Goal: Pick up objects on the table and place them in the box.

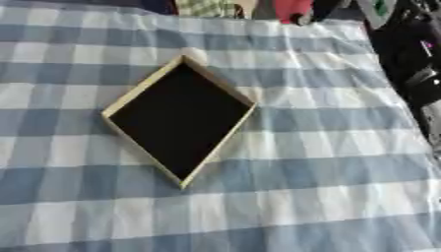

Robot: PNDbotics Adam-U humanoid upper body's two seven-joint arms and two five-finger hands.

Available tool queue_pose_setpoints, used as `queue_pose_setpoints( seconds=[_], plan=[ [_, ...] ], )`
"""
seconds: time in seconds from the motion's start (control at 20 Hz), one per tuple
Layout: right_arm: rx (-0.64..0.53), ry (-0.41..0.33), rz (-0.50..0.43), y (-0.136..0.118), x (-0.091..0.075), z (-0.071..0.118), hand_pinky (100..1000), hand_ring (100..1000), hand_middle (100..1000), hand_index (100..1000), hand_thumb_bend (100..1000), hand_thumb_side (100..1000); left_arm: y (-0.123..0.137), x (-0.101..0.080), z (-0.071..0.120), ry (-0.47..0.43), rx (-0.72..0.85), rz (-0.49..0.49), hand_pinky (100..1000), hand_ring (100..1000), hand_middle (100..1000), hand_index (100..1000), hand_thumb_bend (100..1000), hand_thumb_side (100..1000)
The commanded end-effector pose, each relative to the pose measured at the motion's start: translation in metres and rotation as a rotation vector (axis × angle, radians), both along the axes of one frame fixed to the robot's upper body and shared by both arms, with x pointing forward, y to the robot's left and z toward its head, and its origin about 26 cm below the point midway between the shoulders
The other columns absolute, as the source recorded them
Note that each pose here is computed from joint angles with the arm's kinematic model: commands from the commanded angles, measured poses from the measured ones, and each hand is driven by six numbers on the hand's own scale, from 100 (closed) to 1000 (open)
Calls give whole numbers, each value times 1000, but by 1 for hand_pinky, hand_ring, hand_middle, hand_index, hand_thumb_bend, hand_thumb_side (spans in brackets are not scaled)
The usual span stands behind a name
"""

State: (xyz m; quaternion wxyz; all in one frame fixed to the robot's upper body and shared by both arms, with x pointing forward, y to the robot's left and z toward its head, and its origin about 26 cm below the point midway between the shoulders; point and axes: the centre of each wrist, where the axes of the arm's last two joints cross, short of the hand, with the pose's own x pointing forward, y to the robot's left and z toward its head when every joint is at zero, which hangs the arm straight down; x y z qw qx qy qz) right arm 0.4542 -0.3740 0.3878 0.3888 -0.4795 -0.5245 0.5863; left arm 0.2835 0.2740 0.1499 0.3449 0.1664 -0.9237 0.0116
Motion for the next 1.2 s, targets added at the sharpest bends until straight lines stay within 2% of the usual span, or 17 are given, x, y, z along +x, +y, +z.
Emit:
queue_pose_setpoints(
  seconds=[0.05,0.3,0.5,0.8,0.95,1.0,1.05,1.2],
  plan=[
    [-46,-43,88,30,-6,16,709,638,616,752,100,100,3,-2,5,-17,8,5,695,630,580,637,100,750],
    [-145,-37,214,79,-9,9,700,645,618,743,100,100,5,-3,4,-22,-6,20,696,634,583,640,100,745],
    [-250,-69,342,115,-22,3,717,653,620,733,103,100,8,-2,6,-31,-12,36,695,634,582,641,100,741],
    [-325,-96,512,151,-46,-10,729,657,622,729,138,100,13,-3,7,-36,-18,61,696,635,583,642,100,737],
    [-351,-112,592,170,-61,-16,728,656,620,726,120,100,13,-3,7,-38,-18,64,695,635,583,641,100,736],
    [-358,-107,614,176,-65,-19,723,653,618,727,139,100,13,-3,7,-39,-19,63,695,635,583,641,100,737],
    [-363,-94,632,180,-67,-22,722,653,619,727,101,100,13,-3,8,-41,-20,62,695,635,583,641,100,736],
    [-378,-71,672,190,-74,-30,724,654,620,727,100,100,13,-3,8,-41,-19,63,695,634,582,641,100,736]
  ],
)
